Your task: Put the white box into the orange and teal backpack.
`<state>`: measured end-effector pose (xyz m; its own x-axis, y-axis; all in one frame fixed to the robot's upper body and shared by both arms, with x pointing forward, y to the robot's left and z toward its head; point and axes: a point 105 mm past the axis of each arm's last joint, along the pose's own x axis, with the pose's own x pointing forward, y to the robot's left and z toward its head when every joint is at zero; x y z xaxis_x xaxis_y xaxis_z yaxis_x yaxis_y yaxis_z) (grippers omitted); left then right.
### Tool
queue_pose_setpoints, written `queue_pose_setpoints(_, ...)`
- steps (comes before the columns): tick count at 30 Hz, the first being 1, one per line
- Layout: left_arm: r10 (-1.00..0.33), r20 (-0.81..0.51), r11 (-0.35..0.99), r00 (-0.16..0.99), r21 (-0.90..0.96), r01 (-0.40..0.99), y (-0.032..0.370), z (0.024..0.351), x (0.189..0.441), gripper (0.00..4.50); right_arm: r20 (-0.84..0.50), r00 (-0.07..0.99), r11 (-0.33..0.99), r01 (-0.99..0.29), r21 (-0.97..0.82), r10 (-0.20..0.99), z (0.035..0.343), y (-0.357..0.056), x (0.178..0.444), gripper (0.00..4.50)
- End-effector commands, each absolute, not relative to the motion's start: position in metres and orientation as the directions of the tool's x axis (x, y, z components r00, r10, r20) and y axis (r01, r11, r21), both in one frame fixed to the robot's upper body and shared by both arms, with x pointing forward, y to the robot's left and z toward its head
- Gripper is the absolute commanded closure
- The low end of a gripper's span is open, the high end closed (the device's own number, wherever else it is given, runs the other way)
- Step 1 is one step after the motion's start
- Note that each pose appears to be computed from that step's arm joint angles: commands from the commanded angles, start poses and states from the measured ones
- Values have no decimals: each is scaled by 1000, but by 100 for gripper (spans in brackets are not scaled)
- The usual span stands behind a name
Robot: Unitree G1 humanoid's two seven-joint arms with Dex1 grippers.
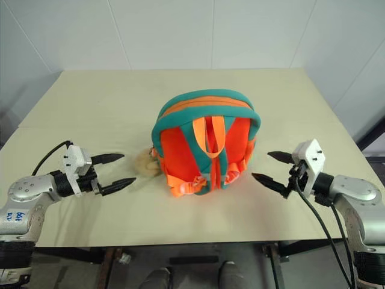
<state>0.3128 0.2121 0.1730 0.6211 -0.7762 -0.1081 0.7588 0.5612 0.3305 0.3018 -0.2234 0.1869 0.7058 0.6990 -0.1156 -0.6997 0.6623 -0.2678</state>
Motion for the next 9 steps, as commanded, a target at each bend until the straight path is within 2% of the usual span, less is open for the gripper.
queue_pose_setpoints(1,-806,-71,529,588,362,768,205,186,311,0,-73,729,661,-654,-367,680,201,-232,299,3)
queue_pose_setpoints(9,-810,-100,524,578,317,790,204,172,306,0,-31,746,680,-622,-389,665,202,-237,303,3)
